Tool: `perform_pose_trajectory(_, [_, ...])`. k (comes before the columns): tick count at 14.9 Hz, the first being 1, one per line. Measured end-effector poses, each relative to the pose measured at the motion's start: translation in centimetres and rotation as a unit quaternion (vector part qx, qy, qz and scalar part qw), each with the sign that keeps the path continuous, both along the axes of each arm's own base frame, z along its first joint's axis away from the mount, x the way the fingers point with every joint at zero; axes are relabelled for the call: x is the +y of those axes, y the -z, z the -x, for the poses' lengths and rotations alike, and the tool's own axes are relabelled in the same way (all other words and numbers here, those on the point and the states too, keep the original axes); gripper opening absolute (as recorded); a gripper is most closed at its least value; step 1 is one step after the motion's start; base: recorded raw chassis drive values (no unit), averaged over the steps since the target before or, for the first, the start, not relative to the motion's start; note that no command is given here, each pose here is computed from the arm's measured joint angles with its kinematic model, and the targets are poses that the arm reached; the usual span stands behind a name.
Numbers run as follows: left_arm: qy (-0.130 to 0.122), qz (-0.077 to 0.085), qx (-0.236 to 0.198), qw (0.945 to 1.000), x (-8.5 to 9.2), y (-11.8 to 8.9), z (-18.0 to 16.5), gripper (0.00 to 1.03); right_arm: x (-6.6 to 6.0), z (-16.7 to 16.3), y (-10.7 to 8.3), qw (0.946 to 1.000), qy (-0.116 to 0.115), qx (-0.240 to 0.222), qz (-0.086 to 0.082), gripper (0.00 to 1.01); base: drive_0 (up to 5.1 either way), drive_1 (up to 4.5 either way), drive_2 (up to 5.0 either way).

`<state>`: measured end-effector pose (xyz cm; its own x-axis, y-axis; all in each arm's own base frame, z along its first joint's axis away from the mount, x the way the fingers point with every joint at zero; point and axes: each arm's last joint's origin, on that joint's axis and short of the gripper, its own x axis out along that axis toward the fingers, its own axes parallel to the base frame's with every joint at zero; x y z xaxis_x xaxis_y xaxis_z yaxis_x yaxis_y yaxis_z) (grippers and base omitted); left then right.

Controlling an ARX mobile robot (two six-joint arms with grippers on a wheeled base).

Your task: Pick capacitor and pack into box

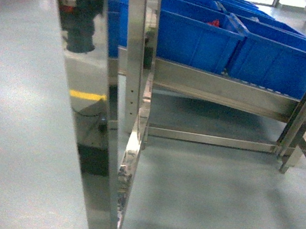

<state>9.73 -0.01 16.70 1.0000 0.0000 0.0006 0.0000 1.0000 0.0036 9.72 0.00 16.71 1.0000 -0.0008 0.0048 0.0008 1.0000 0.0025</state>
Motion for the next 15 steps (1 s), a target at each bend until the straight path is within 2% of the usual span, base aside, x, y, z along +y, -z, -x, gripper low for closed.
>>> perform_pose_trajectory(6, [0.0, 0.0, -0.001, 1.0, 0.0, -0.01, 0.0, 0.44, 0.0, 0.0, 0.01, 1.0, 0.0, 0.001, 0.0, 0.98, -4.9, 2.46, 2.5])
perform_pose_trajectory(15, [0.0, 0.0, 0.0, 1.0, 0.0, -0.01, 0.0, 0.44, 0.0, 0.0, 0.04, 1.0, 0.0, 0.002, 0.0, 0.98, -4.9, 3.39, 1.5])
